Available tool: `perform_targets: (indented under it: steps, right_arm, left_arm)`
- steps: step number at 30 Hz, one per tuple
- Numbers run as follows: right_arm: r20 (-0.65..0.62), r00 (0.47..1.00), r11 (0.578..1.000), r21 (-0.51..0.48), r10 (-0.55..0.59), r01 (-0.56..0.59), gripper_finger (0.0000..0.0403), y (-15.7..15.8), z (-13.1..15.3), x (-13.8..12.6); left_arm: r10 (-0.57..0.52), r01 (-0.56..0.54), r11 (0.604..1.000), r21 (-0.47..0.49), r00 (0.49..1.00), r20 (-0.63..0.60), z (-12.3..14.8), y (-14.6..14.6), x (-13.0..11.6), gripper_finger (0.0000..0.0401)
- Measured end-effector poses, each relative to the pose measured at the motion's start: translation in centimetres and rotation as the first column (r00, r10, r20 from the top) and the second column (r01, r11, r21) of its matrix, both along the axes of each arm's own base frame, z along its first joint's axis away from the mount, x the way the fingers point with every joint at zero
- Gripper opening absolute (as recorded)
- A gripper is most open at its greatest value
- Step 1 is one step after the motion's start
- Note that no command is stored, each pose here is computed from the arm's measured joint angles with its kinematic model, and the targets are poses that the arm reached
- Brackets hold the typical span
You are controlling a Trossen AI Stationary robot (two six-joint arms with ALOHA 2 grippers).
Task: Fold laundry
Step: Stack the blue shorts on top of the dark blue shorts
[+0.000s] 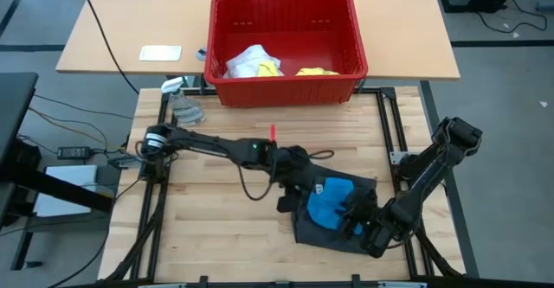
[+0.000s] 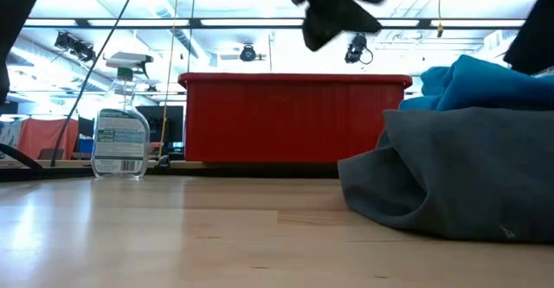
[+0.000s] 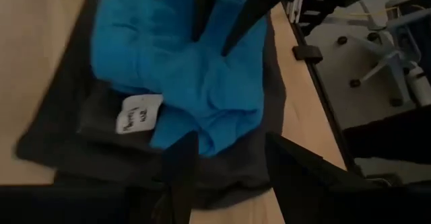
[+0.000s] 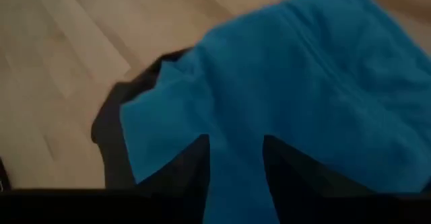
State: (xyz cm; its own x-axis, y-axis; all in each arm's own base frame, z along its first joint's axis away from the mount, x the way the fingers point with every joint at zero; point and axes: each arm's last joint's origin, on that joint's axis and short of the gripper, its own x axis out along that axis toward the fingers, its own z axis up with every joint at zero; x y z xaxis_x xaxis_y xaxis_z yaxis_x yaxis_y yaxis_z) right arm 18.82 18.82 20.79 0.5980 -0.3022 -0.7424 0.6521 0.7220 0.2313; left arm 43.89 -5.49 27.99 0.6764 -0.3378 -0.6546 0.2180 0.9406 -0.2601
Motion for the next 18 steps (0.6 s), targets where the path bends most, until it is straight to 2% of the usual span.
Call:
perform_targets:
  steps: [3, 6, 12, 18]
  right_arm:
    - [0.018, 0.999, 1.0, -0.006, 0.03, -0.03, 0.0144, 0.6, -0.7, 0.5]
    - [-0.008, 0.999, 0.999, 0.004, 0.052, -0.052, 0.0144, 1.1, -2.7, 0.8]
    - [-0.047, 0.995, 0.995, 0.028, -0.092, 0.094, 0.0127, 0.5, -7.0, 0.4]
    - [-0.108, 0.985, 0.991, 0.001, -0.133, 0.134, 0.0115, -1.4, -7.7, -1.4]
  left_arm:
    - [0.006, -0.006, 1.0, 0.004, 0.999, 0.052, 2.2, 0.5, -1.0, 0.0173]
    - [0.045, -0.048, 0.999, 0.022, 0.992, 0.12, 4.6, 1.2, -2.1, 0.0173]
    - [0.172, -0.186, 0.981, 0.058, 0.966, 0.195, 8.1, 4.3, -4.3, 0.0173]
    - [0.289, -0.299, 0.953, 0.042, 0.945, 0.156, 9.0, 7.8, -5.8, 0.0173]
